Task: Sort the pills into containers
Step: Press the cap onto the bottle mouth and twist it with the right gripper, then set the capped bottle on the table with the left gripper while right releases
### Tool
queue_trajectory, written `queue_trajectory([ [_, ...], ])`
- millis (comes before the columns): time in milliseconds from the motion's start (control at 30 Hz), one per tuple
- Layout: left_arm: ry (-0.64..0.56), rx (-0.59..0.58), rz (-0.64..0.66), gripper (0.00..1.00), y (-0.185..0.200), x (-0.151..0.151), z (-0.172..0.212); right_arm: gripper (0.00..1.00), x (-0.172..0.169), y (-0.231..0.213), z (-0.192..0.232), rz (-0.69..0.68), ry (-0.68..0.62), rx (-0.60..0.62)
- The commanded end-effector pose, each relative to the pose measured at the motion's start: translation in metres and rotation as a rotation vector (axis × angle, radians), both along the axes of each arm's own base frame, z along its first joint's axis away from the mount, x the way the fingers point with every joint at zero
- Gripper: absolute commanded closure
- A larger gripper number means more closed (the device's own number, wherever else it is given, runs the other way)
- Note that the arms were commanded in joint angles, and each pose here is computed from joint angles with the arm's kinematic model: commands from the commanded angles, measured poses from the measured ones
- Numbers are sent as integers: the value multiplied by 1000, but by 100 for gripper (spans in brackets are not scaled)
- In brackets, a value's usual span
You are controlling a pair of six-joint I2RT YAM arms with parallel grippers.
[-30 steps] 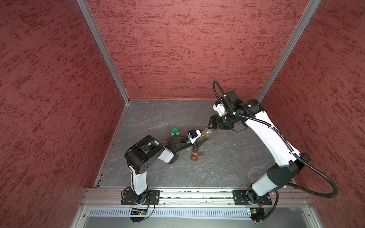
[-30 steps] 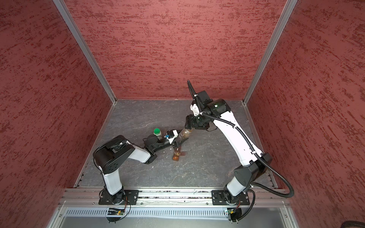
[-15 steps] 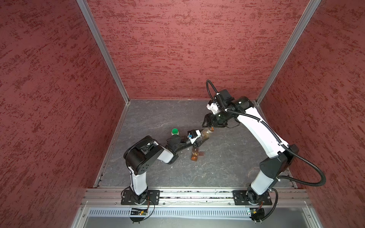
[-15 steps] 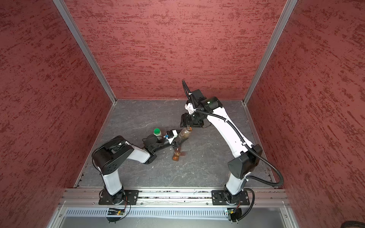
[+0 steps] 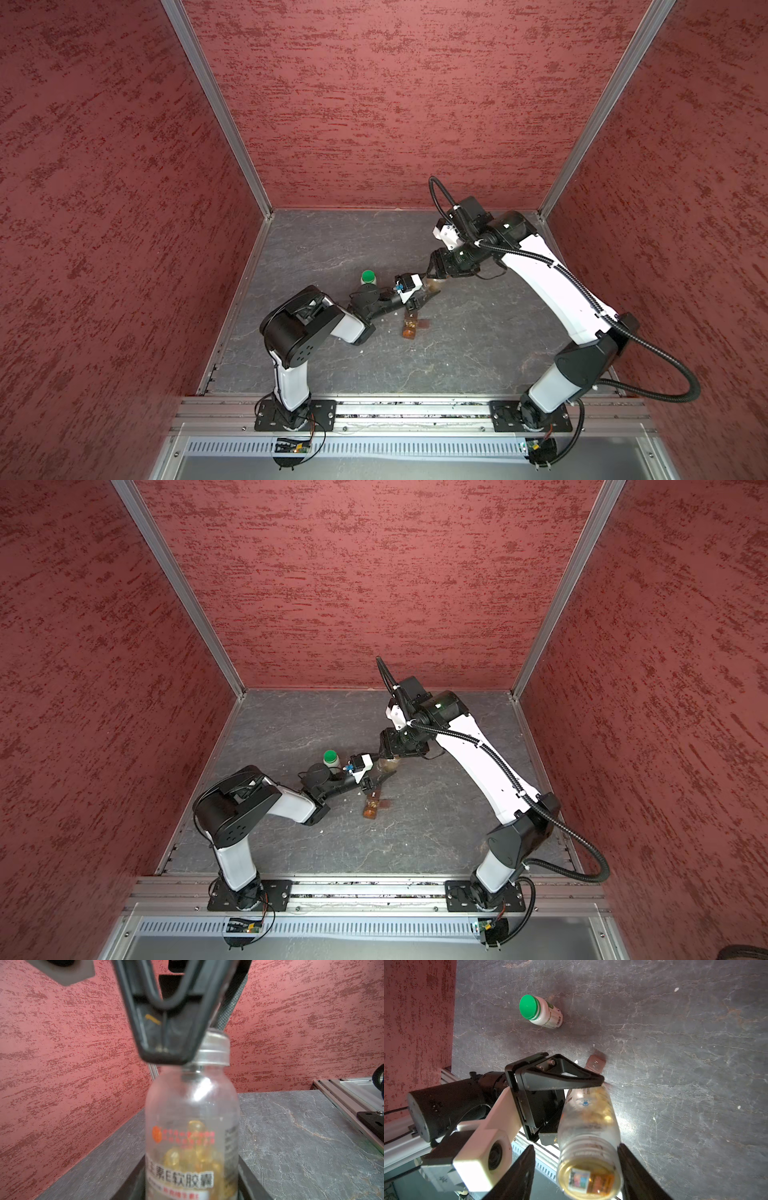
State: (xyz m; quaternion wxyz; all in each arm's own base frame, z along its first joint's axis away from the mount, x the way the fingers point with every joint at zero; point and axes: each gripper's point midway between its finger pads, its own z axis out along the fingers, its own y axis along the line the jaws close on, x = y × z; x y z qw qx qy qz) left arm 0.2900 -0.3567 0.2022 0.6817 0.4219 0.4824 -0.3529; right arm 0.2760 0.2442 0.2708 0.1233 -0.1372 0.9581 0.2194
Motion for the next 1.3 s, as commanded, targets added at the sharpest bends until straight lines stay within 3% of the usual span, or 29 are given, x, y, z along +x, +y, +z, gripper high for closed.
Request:
queue_trajectory([
  [0,20,8,34,100,5,8,-4,36,-13,-4,12,11,-20,-3],
  [200,21,6,33,100,6,6,-3,39,3,-7,3,-12,-31,-68],
  [500,22,10,38,100,8,5,-4,54,4,-10,-4,-9,-19,-100],
  [633,21,10,37,100,8,6,-4,56,5,-12,-4,-21,-22,-106],
  [1000,17,8,30,100,4,3,-2,66,12,6,-1,-78,-6,2],
  [1167,17,13,45,100,6,3,-4,68,14,2,-1,-111,-10,-12],
  [1200,17,13,48,99,6,4,-5,69,15,-1,-1,-118,-13,-22],
  [1267,16,14,49,81,6,4,-5,69,15,-4,-2,-125,-13,-39],
])
